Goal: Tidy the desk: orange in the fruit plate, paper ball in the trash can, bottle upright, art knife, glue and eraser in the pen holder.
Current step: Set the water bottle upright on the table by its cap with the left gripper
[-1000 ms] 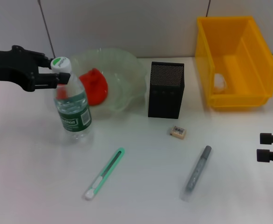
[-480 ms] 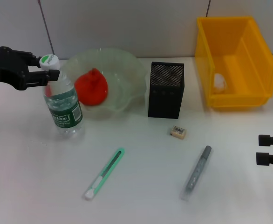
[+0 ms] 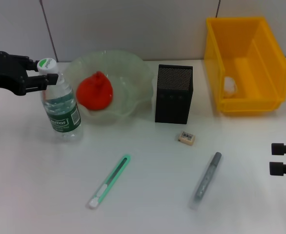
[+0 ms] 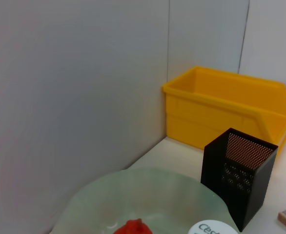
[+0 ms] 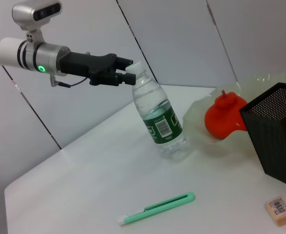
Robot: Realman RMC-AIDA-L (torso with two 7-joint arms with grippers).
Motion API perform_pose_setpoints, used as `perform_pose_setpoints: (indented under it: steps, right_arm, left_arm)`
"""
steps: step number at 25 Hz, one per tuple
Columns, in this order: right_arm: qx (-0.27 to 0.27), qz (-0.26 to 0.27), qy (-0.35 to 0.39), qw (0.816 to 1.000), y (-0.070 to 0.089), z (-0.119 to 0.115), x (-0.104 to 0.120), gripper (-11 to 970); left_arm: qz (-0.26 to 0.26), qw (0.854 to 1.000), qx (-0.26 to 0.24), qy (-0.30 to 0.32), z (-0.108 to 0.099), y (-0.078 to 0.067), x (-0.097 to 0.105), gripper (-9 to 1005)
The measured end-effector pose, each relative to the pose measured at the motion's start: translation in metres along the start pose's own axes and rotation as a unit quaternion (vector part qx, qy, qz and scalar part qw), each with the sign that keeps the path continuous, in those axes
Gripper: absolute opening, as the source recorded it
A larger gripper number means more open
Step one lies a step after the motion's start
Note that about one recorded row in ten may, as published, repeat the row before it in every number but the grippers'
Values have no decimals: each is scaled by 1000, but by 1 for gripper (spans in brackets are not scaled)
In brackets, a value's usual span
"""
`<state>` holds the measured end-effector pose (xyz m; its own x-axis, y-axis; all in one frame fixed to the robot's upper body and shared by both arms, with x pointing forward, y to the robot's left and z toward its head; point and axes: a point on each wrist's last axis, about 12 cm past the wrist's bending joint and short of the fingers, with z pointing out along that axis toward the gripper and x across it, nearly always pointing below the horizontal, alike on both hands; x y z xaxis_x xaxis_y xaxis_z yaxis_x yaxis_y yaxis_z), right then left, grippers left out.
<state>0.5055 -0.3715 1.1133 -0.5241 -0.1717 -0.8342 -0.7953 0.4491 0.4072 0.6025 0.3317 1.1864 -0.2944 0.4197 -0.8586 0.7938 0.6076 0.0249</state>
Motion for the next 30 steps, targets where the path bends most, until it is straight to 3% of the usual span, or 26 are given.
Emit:
perform_pose_setpoints:
  steps: [30]
  right_arm:
    - [-10, 0, 0, 1000, 3, -1, 0, 768]
  left_arm:
    - [-4, 1000, -12, 2, 4, -5, 15, 444]
